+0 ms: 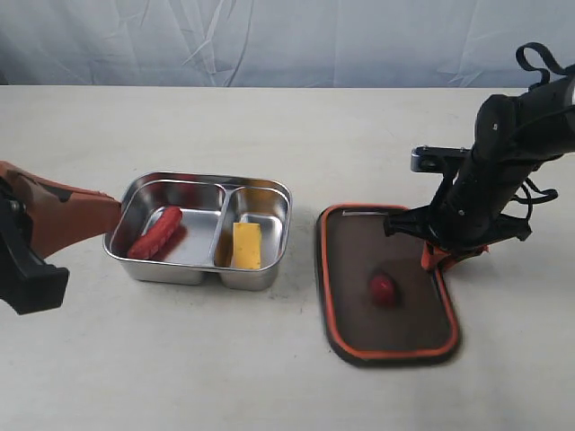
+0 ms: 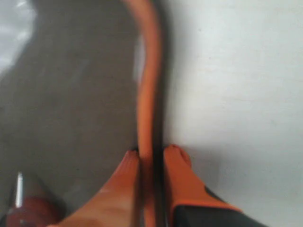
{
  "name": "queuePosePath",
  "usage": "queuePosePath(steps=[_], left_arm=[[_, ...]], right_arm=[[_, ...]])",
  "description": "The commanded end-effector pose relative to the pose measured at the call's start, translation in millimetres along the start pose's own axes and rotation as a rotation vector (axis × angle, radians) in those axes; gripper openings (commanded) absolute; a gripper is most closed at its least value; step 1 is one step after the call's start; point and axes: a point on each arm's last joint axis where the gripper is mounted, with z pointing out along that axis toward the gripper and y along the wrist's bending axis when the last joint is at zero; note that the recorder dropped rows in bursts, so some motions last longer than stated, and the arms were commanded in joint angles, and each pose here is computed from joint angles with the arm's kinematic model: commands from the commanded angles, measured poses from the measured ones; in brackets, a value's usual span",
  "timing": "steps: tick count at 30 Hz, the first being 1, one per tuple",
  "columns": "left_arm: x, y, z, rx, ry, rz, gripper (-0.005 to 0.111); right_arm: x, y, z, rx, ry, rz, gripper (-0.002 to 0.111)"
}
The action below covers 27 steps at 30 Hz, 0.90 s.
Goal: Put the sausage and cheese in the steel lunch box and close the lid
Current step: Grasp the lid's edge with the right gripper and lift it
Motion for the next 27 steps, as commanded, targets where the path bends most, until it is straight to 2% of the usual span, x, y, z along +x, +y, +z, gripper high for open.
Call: queuePosePath(steps=[1, 5, 8, 15, 18, 21, 27], left_arm=[[1.0, -0.7, -0.6, 0.011, -0.007, -0.044, 0.0], [-0.8, -5.3, -0.8, 0.063, -0.023, -0.126, 0.0], [-2.3, -8.5, -1.1, 0.1, -0.034, -0.184, 0.005], [-4.2, -9.1, -1.3, 0.112, -0.049, -0.297, 0.037], [-4.4, -8.4, 3.0, 0.114, -0.034, -0.342, 0.047], [-5.9, -7.5, 11.7, 0.124, -0.02, -0.394, 0.051], [-10.4, -2.3, 32.8, 0.122, -0.019, -0.508, 0.052]], right_arm=[[1.9, 1.4, 9.1, 0.009, 0.02, -0.01, 0.0], [2.2, -1.5, 3.0, 0.046, 0.013, -0.013, 0.0], [1.9, -1.3, -6.3, 0.05, -0.007, -0.026, 0.0], [2.7, -0.1, -44.2, 0.041, -0.097, -0.037, -0.001], [4.6, 1.6, -63.9, 0.032, -0.148, -0.041, -0.001], [7.7, 4.3, -83.4, 0.008, -0.2, -0.033, -0.001], [18.0, 11.6, -118.7, -0.06, -0.282, -0.067, -0.001]])
